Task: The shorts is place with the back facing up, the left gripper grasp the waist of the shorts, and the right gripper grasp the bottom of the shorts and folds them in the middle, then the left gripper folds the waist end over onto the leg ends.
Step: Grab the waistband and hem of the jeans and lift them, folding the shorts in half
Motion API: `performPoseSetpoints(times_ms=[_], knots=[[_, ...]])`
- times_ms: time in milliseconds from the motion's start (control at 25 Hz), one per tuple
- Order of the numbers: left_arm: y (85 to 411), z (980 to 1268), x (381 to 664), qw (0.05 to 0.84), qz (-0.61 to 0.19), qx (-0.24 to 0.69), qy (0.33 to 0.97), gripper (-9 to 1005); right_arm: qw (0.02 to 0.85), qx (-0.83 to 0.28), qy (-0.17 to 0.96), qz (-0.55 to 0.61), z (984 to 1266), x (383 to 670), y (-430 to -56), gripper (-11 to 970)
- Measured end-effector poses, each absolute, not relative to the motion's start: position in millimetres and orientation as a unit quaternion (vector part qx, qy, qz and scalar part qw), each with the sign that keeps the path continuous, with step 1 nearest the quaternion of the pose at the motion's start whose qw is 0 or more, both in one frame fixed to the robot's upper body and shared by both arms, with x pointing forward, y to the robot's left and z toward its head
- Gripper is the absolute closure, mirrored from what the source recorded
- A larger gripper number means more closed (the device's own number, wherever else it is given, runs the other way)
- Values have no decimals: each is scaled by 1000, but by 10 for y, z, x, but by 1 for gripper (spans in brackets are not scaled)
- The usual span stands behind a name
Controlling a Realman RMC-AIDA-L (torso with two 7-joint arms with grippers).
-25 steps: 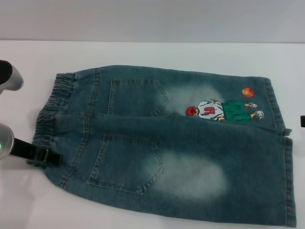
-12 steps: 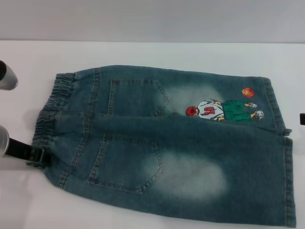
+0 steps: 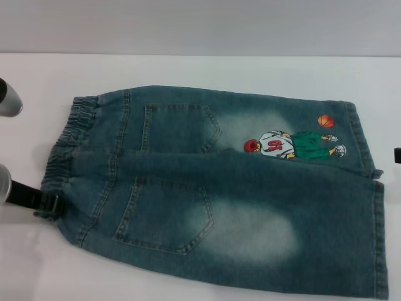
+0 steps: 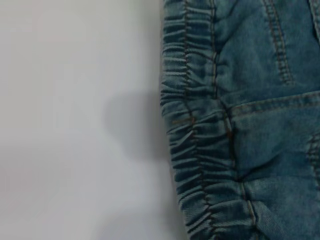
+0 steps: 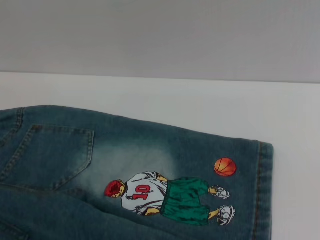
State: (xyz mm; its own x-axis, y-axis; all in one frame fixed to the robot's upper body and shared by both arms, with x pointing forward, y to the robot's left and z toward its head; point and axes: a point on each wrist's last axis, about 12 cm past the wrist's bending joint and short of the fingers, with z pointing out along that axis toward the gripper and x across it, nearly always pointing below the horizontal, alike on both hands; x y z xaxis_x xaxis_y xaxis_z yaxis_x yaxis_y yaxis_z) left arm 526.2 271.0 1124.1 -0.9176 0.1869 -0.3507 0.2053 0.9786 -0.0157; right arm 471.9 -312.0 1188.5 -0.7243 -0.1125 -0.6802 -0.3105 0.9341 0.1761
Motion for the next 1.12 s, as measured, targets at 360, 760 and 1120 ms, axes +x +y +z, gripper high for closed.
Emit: performPoseSetpoints(times_ms=[360,760,1120], knots=[[2624,11405,5249,191,-33,110,975,588,322,-108,928,152,11842,4649,-3142,349],[2585,11426,5263,189,-36,113,975,669,222,-53,955,191,11650,4437,-3201,350],[2523,11432,5293,189,-37,122,974,711,155,-38,962,222,11340,4358,-3128,350]])
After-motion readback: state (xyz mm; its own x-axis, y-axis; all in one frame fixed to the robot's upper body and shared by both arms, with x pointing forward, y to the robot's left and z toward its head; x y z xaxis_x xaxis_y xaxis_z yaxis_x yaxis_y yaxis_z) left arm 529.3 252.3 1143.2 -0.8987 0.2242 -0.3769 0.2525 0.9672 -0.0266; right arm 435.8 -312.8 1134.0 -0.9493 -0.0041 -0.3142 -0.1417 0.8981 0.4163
